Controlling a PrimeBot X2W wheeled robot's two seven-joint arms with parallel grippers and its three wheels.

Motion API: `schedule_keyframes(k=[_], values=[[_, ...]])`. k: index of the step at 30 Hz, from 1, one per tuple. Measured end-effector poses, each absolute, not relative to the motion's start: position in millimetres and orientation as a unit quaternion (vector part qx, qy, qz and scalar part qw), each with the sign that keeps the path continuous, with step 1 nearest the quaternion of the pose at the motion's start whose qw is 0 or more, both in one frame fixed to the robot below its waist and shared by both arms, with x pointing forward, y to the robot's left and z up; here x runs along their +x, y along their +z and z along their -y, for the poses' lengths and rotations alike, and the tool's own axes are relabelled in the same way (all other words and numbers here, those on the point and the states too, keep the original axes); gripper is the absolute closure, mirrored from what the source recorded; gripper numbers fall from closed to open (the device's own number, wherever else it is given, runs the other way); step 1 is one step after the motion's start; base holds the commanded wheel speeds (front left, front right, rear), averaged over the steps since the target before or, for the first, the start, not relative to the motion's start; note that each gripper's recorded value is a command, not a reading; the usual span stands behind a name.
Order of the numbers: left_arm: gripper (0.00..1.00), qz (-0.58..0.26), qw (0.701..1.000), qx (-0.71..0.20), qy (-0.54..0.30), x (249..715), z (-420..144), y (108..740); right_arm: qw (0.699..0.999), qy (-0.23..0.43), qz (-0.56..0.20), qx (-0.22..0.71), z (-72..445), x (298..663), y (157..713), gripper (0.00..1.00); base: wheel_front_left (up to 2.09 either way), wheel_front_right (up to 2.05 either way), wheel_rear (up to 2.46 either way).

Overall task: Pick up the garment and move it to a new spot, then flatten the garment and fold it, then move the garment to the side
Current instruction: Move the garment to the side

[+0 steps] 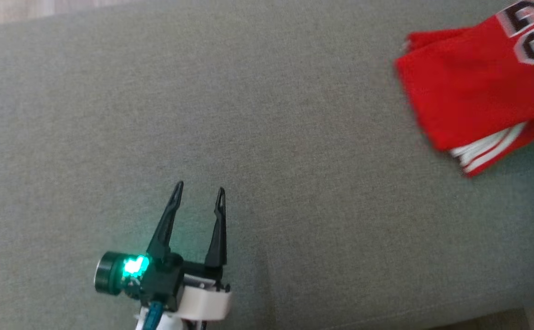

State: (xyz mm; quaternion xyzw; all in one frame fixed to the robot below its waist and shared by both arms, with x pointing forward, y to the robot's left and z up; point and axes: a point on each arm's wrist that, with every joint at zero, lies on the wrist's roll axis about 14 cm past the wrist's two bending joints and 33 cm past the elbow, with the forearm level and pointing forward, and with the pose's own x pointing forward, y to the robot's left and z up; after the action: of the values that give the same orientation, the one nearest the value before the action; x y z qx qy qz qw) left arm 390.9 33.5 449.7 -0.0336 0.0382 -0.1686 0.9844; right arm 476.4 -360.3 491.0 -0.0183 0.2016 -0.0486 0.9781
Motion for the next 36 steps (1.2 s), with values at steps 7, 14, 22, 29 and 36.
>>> schedule_keyframes(k=[7, 14, 22, 29, 36], values=[[0.0, -0.04, 0.984, -0.051, -0.165, 402.5, -32.9, 447.7, 0.968, -0.109, -0.21, -0.082, 417.7, 473.4, 513.5, 0.61, 0.0, 0.0, 0.0], [0.0, -0.029, 0.988, -0.069, -0.133, 401.1, -48.1, 461.7, 0.975, -0.073, -0.195, -0.082, 378.3, 468.2, 500.9, 0.0, 0.0, 0.0, 0.0], [0.0, -0.039, 0.989, -0.088, -0.108, 376.0, -63.8, 464.9, 0.98, 0.023, -0.196, -0.013, 275.9, 424.9, 447.4, 0.0, 0.0, 0.0, 0.0], [0.0, -0.017, 0.992, -0.083, -0.091, 349.9, -81.7, 480.3, 0.983, 0.094, -0.149, 0.059, 182.4, 367.1, 425.3, 0.0, 0.0, 0.0, 0.0], [0.0, -0.001, 0.995, -0.077, -0.058, 319.1, -104.1, 487.6, 0.991, 0.105, -0.069, 0.051, 152.9, 342.4, 445.8, 0.0, 0.0, 0.0, 0.0]])
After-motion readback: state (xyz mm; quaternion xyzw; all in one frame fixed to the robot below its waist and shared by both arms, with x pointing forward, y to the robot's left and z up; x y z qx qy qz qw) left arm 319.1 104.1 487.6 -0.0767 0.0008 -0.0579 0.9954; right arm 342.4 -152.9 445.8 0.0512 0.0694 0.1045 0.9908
